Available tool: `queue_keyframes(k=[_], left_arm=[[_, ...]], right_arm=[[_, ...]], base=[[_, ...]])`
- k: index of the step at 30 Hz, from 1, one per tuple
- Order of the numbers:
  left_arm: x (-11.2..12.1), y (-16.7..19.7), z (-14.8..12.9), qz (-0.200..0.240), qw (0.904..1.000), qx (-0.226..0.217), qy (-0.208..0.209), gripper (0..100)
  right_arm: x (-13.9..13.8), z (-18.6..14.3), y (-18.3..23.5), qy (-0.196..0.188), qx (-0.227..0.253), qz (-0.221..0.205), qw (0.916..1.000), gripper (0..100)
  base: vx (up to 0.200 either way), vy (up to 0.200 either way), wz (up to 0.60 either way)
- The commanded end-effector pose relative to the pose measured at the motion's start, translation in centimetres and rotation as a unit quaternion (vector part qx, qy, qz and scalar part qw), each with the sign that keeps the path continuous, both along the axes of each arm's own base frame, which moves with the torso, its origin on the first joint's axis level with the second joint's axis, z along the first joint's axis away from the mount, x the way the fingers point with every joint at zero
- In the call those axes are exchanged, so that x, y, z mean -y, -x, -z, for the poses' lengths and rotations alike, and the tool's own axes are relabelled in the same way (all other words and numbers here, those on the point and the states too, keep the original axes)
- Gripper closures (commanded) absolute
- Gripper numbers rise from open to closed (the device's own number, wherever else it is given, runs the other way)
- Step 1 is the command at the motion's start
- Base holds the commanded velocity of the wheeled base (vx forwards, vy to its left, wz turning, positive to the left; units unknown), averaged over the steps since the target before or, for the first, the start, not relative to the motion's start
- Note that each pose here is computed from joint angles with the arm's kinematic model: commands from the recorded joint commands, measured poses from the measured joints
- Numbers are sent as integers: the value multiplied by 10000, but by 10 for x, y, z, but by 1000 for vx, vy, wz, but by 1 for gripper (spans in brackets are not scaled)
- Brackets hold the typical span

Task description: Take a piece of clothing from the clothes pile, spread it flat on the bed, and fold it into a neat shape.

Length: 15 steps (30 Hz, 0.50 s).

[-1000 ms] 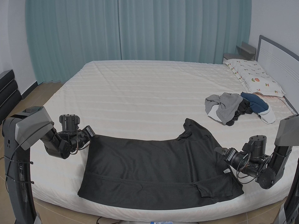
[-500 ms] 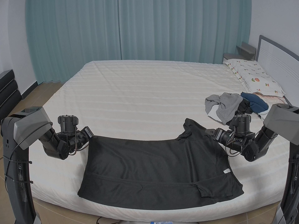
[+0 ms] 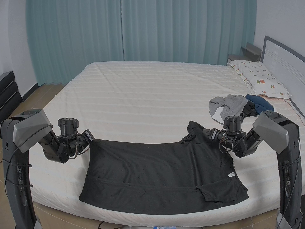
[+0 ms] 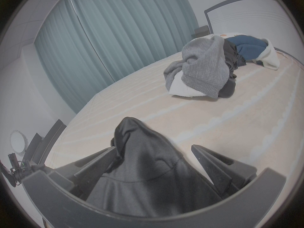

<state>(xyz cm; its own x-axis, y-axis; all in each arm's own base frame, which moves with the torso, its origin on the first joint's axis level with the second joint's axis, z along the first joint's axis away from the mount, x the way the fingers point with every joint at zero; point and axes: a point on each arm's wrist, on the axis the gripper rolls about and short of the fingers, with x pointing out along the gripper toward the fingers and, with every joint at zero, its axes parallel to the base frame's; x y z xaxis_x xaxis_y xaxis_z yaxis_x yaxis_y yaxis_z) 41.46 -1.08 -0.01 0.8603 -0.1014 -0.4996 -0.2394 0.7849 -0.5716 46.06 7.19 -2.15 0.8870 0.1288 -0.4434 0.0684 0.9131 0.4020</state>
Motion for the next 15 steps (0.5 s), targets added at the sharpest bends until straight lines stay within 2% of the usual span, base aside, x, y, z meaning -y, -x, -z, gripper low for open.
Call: queue_keyframes(k=[1,10,11,15], left_arm=[[-3,1,-1,-34,10000,4,-10,100],[-7,1,-1,-72,10000,13,-23,100],[-7,1,-1,-72,10000,13,-23,100],[-7,1,-1,-72,10000,-3,-23,100]], right_arm=[[11,17,-16,-150,30,206,9997,0],[8,21,-18,-270,44,231,9994,0],[8,21,-18,-270,44,231,9994,100],[10,19,-16,-303,56,253,9992,100]], base=[[0,0,0],[0,0,0],[0,0,0],[0,0,0]])
